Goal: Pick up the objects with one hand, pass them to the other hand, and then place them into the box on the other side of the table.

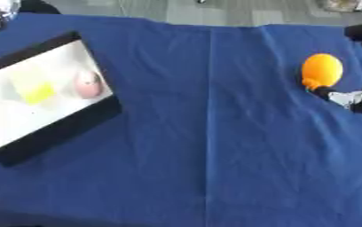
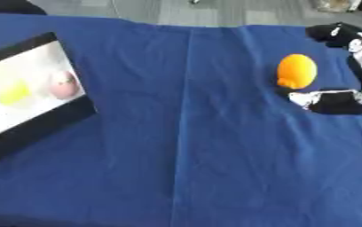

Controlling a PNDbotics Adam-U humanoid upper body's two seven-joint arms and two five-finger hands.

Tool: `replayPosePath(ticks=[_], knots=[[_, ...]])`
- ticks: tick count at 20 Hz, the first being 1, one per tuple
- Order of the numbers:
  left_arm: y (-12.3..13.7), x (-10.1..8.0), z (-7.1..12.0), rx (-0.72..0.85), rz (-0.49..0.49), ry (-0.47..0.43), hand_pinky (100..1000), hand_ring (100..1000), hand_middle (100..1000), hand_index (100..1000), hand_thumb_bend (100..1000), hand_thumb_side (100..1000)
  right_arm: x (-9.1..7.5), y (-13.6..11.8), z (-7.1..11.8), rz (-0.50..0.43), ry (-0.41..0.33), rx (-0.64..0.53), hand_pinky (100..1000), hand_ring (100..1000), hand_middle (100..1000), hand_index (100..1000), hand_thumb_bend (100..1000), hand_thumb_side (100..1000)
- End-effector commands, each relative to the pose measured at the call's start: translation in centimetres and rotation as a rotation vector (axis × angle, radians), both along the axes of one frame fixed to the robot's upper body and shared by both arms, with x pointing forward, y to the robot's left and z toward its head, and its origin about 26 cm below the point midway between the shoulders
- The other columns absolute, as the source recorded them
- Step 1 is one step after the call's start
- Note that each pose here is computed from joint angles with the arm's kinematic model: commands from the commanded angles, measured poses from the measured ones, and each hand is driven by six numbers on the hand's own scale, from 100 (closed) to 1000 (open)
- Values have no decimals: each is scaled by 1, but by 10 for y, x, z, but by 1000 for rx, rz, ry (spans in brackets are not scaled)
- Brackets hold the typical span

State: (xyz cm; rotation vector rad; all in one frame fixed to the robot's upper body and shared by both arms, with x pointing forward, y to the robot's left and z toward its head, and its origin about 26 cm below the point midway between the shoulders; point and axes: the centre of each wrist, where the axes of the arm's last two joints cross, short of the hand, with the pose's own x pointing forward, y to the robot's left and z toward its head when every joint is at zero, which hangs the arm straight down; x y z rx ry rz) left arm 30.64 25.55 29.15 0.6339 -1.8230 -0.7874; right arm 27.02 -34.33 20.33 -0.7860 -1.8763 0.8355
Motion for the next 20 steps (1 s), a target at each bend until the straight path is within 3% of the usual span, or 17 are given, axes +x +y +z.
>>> replayPosePath(ticks=[1,11,20], knots=[[-1,-6,10,-38,-38,-57,773,697,677,805,100,616,-2,-9,23,-10,20,-35,858,842,787,835,647,122],[-12,-4,2,-144,-160,-115,767,685,660,797,100,629,-6,-24,43,-71,72,-49,869,871,832,845,572,122],[-18,-3,-4,-185,-213,-151,766,683,656,795,100,632,-10,-33,50,-168,43,-67,869,871,834,843,549,135]])
